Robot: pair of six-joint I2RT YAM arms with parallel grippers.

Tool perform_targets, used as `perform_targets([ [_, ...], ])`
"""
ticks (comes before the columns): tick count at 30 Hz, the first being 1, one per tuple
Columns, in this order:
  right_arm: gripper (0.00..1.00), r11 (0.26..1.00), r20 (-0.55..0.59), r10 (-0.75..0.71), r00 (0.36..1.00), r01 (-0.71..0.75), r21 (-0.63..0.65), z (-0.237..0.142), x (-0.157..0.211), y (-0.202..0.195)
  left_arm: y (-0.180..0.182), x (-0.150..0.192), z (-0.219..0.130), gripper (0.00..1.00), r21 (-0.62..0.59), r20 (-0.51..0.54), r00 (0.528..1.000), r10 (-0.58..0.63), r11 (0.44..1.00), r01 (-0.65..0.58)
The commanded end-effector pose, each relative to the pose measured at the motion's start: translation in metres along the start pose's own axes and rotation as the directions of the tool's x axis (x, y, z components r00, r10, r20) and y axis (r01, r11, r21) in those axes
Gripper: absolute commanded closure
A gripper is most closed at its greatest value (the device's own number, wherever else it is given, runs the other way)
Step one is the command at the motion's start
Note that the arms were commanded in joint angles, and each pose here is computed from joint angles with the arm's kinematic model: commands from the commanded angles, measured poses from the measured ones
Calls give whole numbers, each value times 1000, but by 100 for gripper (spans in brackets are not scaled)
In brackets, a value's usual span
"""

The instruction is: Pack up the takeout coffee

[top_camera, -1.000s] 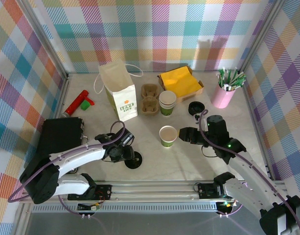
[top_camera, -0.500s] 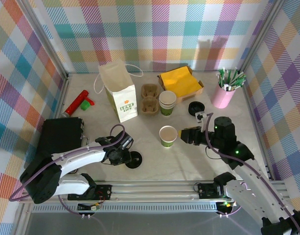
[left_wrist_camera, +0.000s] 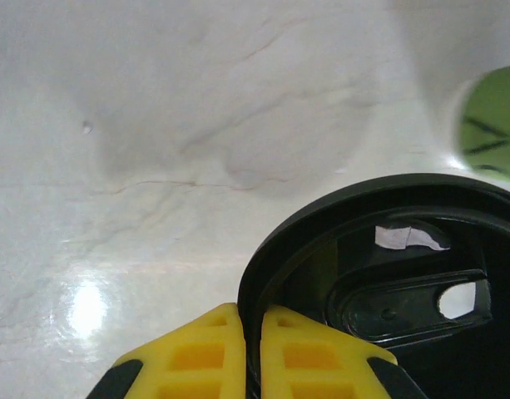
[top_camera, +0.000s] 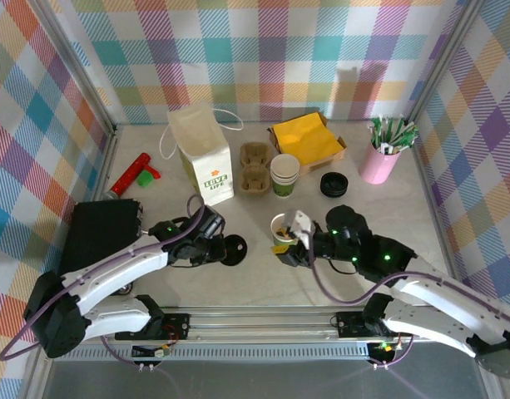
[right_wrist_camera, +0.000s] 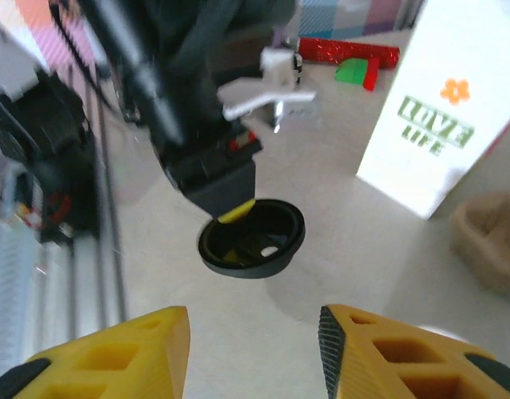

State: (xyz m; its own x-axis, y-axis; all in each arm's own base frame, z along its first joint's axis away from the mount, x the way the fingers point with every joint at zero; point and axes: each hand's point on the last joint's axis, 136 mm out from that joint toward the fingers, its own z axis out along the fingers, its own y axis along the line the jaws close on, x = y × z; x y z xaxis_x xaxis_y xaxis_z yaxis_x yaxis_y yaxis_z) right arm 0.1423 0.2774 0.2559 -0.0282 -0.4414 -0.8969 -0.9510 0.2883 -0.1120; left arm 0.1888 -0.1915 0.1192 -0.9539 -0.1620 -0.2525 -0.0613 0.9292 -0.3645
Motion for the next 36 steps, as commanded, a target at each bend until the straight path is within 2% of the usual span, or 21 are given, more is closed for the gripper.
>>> perform_targets([
  [1, 53, 912, -7, -405, 914, 405, 72, 8, -20, -8, -3, 5, -34, 91, -14, -49, 997, 67, 998, -68],
  [3, 52, 837, 1, -545, 838, 544, 56, 17, -23, -1, -13, 6, -51, 91, 1, -85, 991, 99, 995, -99],
  [5, 52, 785, 12, -618, 786, 616, 57, 23, -28, 1, -20, 9, -64, 91, 11, -126, 985, 120, 993, -120],
  [8, 52, 744, 24, -667, 744, 665, 69, 27, -37, 0, -27, 10, -79, 92, 20, -164, 978, 130, 991, -129],
  [14, 51, 664, 33, -747, 664, 745, 58, 27, -36, 4, -50, 15, -92, 92, 128, -198, 972, 129, 986, -105],
  [21, 53, 636, 54, -771, 635, 771, 12, 28, -36, 12, -57, 14, -94, 92, 152, -201, 970, 133, 983, -103],
  [36, 62, 616, 84, -780, 620, 785, -71, 38, -35, 24, -62, 15, -94, 93, 175, -214, 967, 138, 979, -101],
])
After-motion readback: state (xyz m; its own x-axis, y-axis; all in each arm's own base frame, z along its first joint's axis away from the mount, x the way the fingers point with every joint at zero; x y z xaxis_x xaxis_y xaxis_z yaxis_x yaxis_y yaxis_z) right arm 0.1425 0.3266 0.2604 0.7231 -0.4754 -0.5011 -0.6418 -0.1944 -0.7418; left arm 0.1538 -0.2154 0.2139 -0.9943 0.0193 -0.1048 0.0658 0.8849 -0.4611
